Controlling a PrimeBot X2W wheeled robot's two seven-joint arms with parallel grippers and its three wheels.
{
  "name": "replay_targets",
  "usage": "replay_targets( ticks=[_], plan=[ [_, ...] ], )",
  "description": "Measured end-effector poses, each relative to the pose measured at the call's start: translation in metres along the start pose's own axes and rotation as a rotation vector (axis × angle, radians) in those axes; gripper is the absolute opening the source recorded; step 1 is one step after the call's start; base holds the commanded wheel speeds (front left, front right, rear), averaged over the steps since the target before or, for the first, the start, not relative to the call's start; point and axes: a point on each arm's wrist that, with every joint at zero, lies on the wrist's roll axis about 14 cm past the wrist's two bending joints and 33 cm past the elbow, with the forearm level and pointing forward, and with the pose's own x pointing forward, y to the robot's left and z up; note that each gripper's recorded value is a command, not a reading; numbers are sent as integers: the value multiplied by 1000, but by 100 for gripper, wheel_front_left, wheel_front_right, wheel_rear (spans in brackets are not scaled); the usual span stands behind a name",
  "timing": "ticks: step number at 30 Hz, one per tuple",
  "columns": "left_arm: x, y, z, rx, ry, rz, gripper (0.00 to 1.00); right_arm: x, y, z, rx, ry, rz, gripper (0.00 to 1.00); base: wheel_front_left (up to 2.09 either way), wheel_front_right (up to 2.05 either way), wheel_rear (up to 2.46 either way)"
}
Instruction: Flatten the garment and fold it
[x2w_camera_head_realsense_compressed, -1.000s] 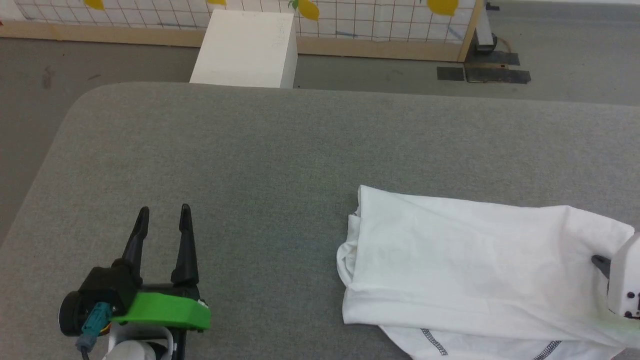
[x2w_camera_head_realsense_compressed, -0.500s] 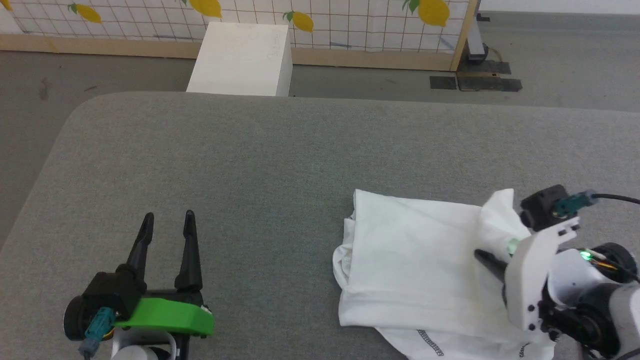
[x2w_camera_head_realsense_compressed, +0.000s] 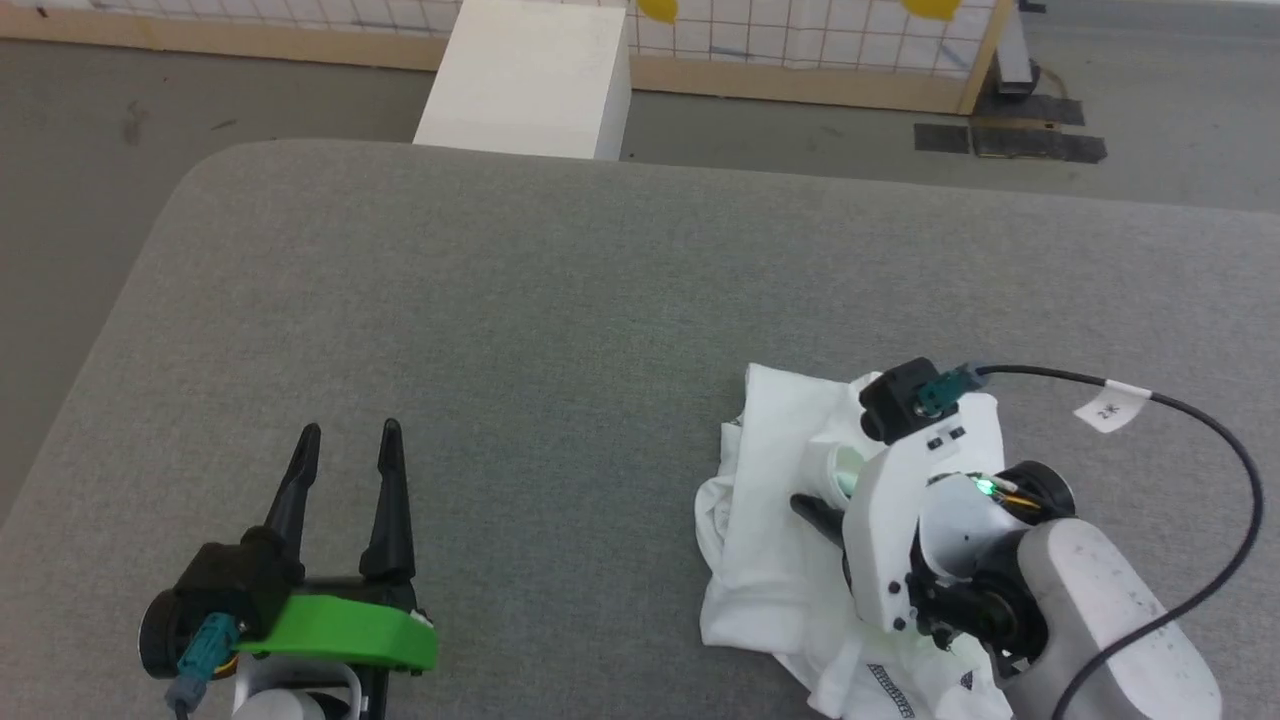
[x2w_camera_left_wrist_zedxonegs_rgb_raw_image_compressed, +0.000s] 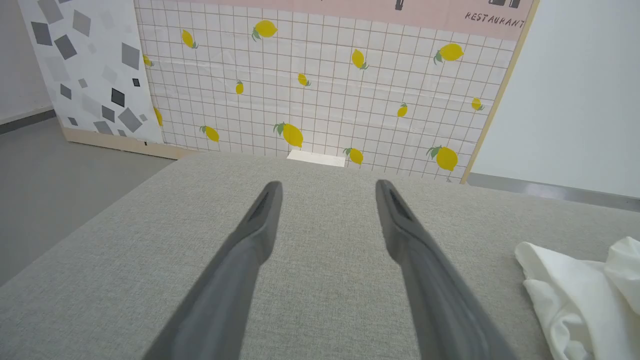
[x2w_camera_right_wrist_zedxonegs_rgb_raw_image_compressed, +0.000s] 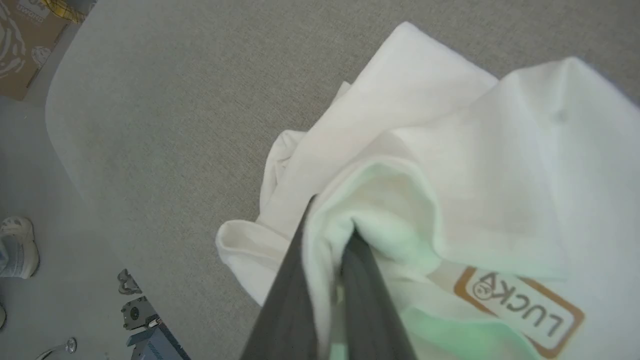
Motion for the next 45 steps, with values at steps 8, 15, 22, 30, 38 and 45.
replay_targets(
  ticks=[8,15,22,30,38,45],
  plan=[
    [0,6,-4,1,13,19,100,23,-4,-23,8,81,-3,0,0,0,0],
    [3,-3,-2,-11,4,-7,100,23,25,7,-98,-27,54,100,0,0,0],
    [7,-8,2,-18,-12,-26,100,9,59,49,-216,-175,119,100,0,0,0],
    [10,-19,6,-23,-27,-65,100,-29,29,89,-211,-359,23,100,0,0,0],
    [15,-31,5,-22,-27,-101,100,-70,-80,41,-118,-270,-359,100,0,0,0],
    [18,-37,-2,-18,-9,-119,100,-63,-94,-30,-23,-57,-419,100,0,0,0]
  ],
)
